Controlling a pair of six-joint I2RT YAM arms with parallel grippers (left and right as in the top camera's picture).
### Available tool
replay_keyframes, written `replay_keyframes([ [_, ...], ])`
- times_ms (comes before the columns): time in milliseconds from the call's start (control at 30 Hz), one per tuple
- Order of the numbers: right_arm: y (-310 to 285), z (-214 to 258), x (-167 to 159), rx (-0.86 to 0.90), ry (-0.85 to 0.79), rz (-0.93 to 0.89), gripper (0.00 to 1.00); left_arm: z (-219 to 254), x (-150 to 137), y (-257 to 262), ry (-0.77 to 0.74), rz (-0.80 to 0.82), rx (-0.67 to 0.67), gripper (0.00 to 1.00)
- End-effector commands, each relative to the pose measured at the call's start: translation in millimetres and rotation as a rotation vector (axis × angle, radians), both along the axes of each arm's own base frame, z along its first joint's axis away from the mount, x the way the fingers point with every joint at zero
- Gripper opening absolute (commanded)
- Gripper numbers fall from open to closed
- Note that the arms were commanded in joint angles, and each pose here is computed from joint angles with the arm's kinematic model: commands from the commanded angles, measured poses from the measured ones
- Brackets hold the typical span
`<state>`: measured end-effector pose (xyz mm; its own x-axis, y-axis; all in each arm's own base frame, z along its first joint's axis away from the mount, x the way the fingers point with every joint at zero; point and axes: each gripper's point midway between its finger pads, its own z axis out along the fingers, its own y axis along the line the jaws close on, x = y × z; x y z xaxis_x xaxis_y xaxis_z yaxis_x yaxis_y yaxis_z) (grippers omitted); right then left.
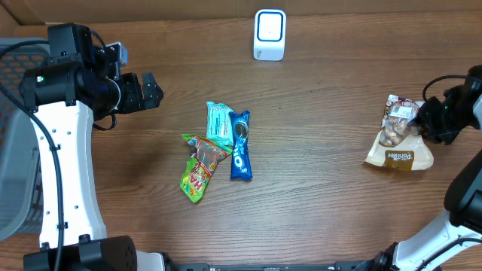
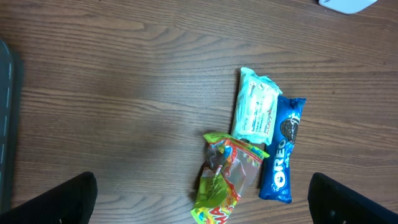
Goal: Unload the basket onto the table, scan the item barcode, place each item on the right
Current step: 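Carry the bread bag to the right side and set it down, then release the bread bag and move the right gripper to the Oreo pack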
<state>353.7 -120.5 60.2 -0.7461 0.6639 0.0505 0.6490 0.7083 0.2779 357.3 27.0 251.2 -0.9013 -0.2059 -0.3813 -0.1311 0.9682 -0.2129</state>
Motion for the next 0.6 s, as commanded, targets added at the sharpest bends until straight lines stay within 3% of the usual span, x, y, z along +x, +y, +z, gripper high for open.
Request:
replay_keyframes([
  [0,-5,47,26,-0.043,-0.128,0.042,0.40,-1,-1,-3,0.000,-0.028,-0.005,1.00],
  [300,102,132,75,0.219,-0.431,0.327,0.49,-1,-1,-3,-0.001,-0.028,-0.005,1.00],
  [433,174,129,78,0.314,-0.460,0.482,0.52,-1,-1,-4,-0.001,-0.028,-0.005,1.00],
  [567,241,109,67,0.358,-0.410,0.609,0.47,-1,-1,-4,-0.001,-0.028,-0.005,1.00],
])
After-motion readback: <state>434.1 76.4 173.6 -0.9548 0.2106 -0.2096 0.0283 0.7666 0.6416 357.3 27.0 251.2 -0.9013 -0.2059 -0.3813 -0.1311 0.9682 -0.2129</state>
